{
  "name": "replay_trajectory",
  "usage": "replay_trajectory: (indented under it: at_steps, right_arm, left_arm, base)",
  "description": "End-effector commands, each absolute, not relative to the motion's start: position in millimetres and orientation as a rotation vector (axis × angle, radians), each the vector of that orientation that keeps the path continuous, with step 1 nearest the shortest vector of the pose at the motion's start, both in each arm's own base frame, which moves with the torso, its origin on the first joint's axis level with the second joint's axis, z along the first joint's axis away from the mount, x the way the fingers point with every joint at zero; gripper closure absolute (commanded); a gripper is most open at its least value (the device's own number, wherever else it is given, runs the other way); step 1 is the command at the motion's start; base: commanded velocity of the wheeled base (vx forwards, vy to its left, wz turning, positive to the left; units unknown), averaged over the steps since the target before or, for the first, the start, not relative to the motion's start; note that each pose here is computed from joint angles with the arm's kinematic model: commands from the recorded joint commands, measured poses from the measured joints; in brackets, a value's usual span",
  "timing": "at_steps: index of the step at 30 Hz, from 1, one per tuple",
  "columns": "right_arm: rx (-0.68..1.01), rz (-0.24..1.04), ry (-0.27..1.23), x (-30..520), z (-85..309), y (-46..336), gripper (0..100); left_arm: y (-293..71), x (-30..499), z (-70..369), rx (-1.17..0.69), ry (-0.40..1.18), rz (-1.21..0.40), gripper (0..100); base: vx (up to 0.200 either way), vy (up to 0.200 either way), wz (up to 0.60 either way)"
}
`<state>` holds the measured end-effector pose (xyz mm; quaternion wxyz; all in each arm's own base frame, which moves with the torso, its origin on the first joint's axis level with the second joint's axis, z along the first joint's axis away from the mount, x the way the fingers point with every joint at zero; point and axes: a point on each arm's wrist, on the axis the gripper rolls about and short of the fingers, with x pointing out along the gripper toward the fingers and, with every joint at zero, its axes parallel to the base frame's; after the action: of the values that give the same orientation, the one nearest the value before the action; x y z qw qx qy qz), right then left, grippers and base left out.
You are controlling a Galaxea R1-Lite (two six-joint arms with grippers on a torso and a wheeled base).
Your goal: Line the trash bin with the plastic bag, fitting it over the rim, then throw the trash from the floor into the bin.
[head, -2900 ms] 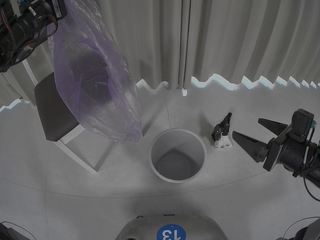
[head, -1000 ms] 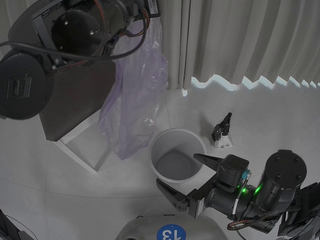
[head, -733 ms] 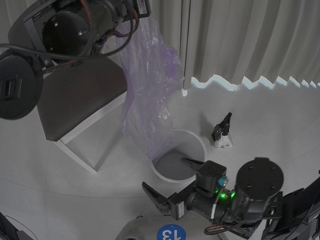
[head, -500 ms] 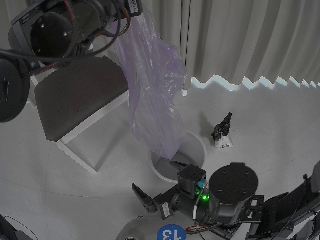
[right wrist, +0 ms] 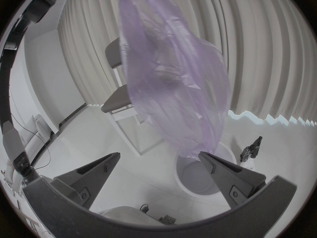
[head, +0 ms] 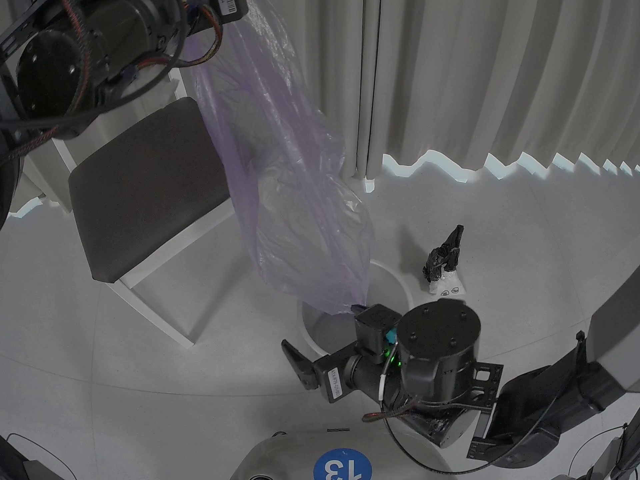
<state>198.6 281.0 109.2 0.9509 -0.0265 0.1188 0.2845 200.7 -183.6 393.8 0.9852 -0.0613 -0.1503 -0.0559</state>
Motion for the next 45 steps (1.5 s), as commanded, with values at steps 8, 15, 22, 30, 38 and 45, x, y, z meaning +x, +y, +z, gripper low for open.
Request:
replay_trajectory:
  at_steps: [8,15,22,30,38,45]
  right_arm:
    - [-0.012,0.531,0.162,206,143,258,0]
    - [-0.021,0.525,0.164,202,148,253,0]
    - [-0.045,0.584,0.207,193,130,277,0]
    - [-0.034,0.559,0.193,194,122,311,0]
    - [-0.01,0.527,0.246,188,131,340,0]
    - [0.01,0.527,0.308,182,137,358,0]
  left_arm:
    - [-177,197,396,-0.129,-0.309,-0.106,100]
    - [-177,197,397,-0.13,-0.311,-0.106,100]
    - [-175,198,398,-0.128,-0.315,-0.097,100]
    - [-175,199,398,-0.122,-0.314,-0.091,100]
    - [-175,199,398,-0.119,-0.314,-0.087,100]
    - [-174,199,398,-0.12,-0.312,-0.076,100]
  base:
    - [0.0,0.0,0.0]
    - [0.0,0.0,0.0]
    - [0.0,0.0,0.0]
    - [0.0,0.0,0.0]
    - [0.0,0.0,0.0]
    - [0.0,0.0,0.0]
